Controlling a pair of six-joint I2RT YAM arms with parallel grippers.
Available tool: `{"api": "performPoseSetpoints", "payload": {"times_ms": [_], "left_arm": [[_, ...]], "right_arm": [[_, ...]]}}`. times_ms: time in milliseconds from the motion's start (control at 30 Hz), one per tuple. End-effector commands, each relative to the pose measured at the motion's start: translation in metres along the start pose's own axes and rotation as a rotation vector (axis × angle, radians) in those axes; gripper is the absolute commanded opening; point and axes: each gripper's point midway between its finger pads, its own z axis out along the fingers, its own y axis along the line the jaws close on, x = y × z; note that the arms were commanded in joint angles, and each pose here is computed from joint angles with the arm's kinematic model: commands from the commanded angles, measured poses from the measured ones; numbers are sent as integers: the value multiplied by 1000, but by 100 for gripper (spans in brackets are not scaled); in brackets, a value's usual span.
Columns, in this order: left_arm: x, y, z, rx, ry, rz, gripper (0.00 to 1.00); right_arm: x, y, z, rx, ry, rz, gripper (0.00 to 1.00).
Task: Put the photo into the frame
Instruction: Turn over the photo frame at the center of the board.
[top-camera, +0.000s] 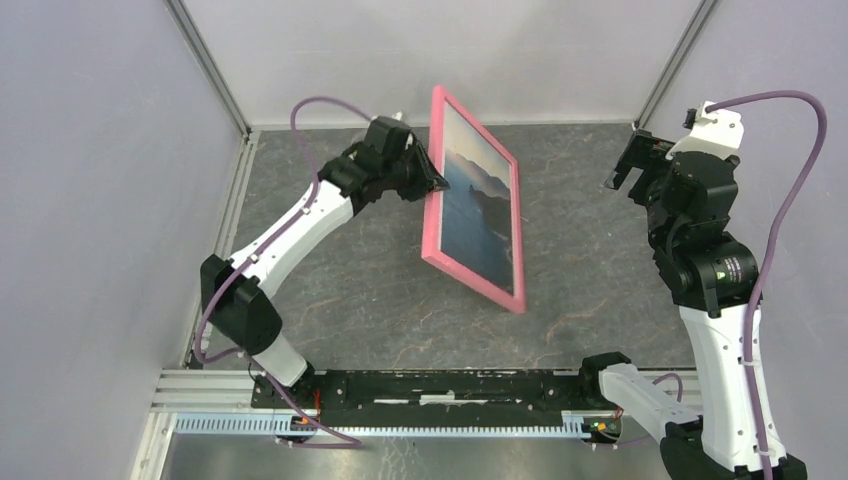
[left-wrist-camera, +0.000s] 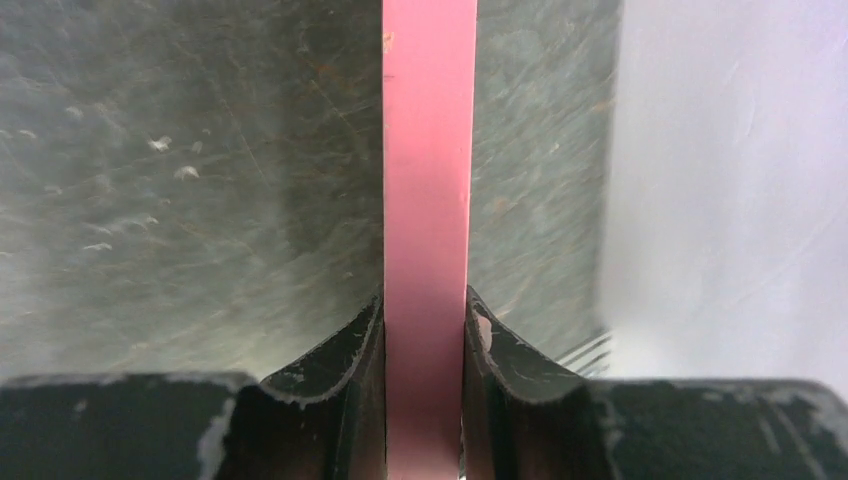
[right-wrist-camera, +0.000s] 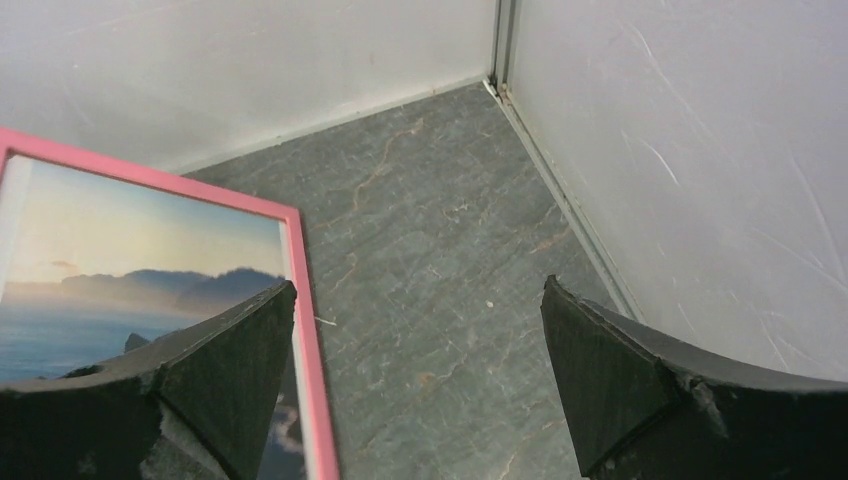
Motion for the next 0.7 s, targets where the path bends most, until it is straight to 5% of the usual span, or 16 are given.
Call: {"api": "performPoseSetpoints", "payload": {"times_ms": [0, 167, 433, 667], "left_arm": [[-38, -49, -20, 350, -235, -464, 2], [-22, -28, 2, 293, -433, -659, 2], [53, -43, 76, 213, -515, -880, 2], [81, -57, 125, 226, -691, -1024, 2]], "right_arm": [[-5, 1, -3, -16, -37, 32, 98], [1, 5, -3, -40, -26, 40, 97], [16, 15, -4, -106, 18, 19, 96], [22, 20, -12, -157, 48, -15, 96]]}}
